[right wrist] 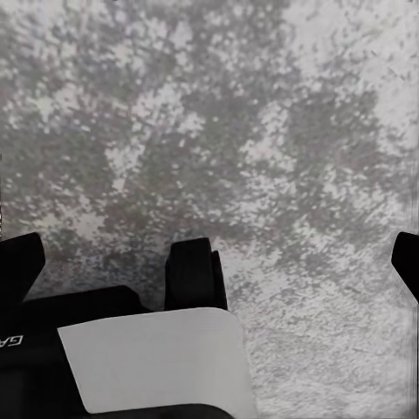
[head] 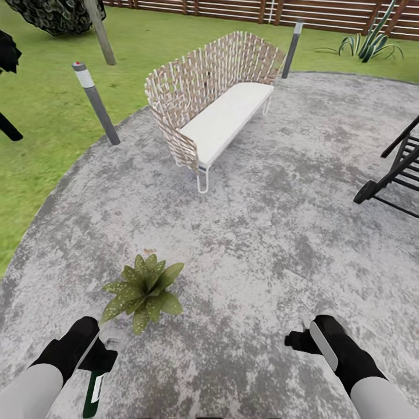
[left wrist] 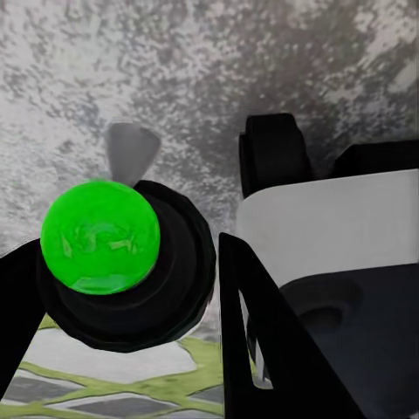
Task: Pick up the pesticide atomizer in the garden and spray insectifuge to fully cover both potted plants in the garden.
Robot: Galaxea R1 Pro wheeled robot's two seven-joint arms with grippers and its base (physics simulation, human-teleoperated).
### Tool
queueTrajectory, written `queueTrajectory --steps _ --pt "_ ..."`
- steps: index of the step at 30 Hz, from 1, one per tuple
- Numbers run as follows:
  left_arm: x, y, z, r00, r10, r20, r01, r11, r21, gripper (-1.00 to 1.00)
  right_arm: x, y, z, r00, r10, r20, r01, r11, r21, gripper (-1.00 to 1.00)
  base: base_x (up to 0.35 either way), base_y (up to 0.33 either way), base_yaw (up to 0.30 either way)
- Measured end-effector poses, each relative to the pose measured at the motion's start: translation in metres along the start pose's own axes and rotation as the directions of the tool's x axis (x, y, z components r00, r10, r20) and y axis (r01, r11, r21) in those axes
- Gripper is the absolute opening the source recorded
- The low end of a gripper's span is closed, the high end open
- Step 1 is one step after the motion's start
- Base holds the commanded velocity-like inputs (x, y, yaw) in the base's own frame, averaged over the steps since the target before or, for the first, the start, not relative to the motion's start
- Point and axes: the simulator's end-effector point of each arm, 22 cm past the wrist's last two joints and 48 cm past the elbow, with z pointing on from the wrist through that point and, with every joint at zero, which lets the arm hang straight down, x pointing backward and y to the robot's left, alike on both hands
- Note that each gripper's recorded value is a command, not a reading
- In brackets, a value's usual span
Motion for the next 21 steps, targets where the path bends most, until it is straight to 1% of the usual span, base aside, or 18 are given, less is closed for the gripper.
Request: queueTrajectory --steps 4,7,15,18,21 --pt "0.0 0.0 0.001 1.0 -0.001 -0.003 0.001 1.0 0.001 -1.0 0.001 0.0 0.001 1.0 0.0 -0.003 0.0 1.0 0.001 1.0 0.006 -0.013 0.238" --pt "0.0 0.0 0.002 1.0 -0.001 -0.004 0.001 1.0 0.001 -1.0 0.002 0.0 0.002 1.0 0.0 -0.006 0.0 1.0 0.001 1.0 0.155 -0.151 0.238" --pt "0.002 -0.003 0.005 1.0 0.0 -0.011 0.0 1.0 0.007 -1.0 0.004 -0.001 0.005 1.0 0.0 -0.013 0.0 1.0 0.002 1.0 0.25 -0.229 0.229" --pt "0.001 -0.01 0.007 1.0 0.002 -0.013 -0.002 1.0 0.018 -1.0 0.005 -0.001 0.006 1.0 0.0 -0.016 0.0 1.0 0.003 1.0 0.194 -0.283 0.084" --pt "0.001 -0.014 0.008 1.0 0.007 -0.014 -0.006 1.0 0.021 -1.0 0.005 -0.001 0.007 1.0 0.0 -0.016 0.0 1.0 0.003 1.0 0.059 -0.323 0.015"
